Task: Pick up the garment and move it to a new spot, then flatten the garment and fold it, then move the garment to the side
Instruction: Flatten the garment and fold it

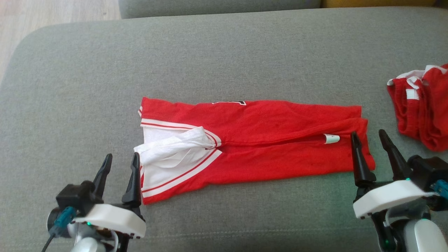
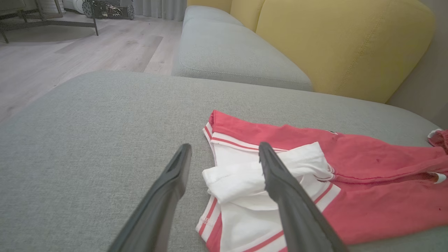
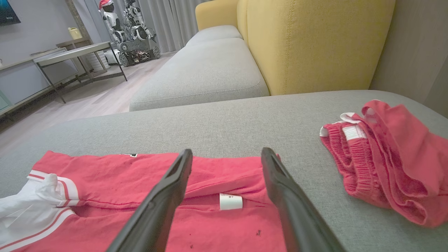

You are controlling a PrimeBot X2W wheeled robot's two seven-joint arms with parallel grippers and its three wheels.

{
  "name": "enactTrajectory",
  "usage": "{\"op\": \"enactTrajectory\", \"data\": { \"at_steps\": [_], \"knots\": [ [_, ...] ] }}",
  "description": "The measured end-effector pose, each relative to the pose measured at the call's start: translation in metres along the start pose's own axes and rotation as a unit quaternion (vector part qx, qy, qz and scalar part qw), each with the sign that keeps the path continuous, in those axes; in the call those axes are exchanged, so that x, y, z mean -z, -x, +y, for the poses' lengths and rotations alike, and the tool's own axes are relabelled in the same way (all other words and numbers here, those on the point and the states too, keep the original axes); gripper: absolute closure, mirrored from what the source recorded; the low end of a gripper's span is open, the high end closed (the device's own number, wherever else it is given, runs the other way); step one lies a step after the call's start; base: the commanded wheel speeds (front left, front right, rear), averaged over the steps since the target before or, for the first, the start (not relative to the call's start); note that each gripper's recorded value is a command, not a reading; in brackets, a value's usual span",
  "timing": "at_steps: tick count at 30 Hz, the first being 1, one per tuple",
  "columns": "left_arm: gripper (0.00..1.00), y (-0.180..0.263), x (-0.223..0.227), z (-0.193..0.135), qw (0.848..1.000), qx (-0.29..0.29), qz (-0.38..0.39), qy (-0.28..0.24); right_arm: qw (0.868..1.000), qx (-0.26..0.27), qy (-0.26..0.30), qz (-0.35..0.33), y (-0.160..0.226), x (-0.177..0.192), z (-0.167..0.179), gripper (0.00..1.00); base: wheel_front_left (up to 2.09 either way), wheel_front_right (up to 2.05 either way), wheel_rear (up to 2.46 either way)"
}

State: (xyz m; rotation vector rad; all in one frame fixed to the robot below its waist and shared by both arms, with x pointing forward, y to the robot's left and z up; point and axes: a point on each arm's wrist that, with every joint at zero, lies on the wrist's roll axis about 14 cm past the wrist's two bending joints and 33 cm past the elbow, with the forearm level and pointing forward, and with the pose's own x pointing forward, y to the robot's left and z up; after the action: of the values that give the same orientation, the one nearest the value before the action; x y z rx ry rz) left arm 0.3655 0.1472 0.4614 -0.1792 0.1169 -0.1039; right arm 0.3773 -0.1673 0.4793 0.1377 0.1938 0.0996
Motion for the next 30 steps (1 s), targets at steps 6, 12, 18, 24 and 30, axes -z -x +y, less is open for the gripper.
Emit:
{"op": "enactTrajectory", "data": {
  "at_steps": [6, 12, 18, 24, 30],
  "knots": [
    [0.0, -0.001, -0.001, 0.0, 1.0, -0.001, -0.002, 0.003, 1.0, -0.002, 0.0, 0.006, -0.002, 0.003, 0.001, 0.0, 0.0, 0.0, 0.0],
    [0.0, -0.006, 0.004, -0.001, 1.0, 0.003, 0.004, 0.005, 0.999, 0.017, -0.001, 0.027, -0.009, 0.013, -0.013, 0.0, 0.0, 0.0, 0.0],
    [0.0, -0.031, -0.001, -0.006, 1.0, 0.018, -0.007, 0.003, 0.997, 0.043, 0.002, 0.056, -0.044, 0.021, -0.036, 0.0, 0.0, 0.0, 0.0],
    [0.0, -0.05, 0.011, -0.008, 1.0, 0.028, 0.006, 0.006, 0.985, 0.068, -0.002, 0.159, -0.063, 0.073, -0.056, 0.0, 0.0, 0.0, 0.0],
    [0.0, -0.055, 0.02, -0.007, 0.999, 0.029, 0.017, 0.01, 0.973, 0.076, -0.028, 0.218, -0.058, 0.102, -0.058, 0.0, 0.0, 0.0, 0.0]
  ]
}}
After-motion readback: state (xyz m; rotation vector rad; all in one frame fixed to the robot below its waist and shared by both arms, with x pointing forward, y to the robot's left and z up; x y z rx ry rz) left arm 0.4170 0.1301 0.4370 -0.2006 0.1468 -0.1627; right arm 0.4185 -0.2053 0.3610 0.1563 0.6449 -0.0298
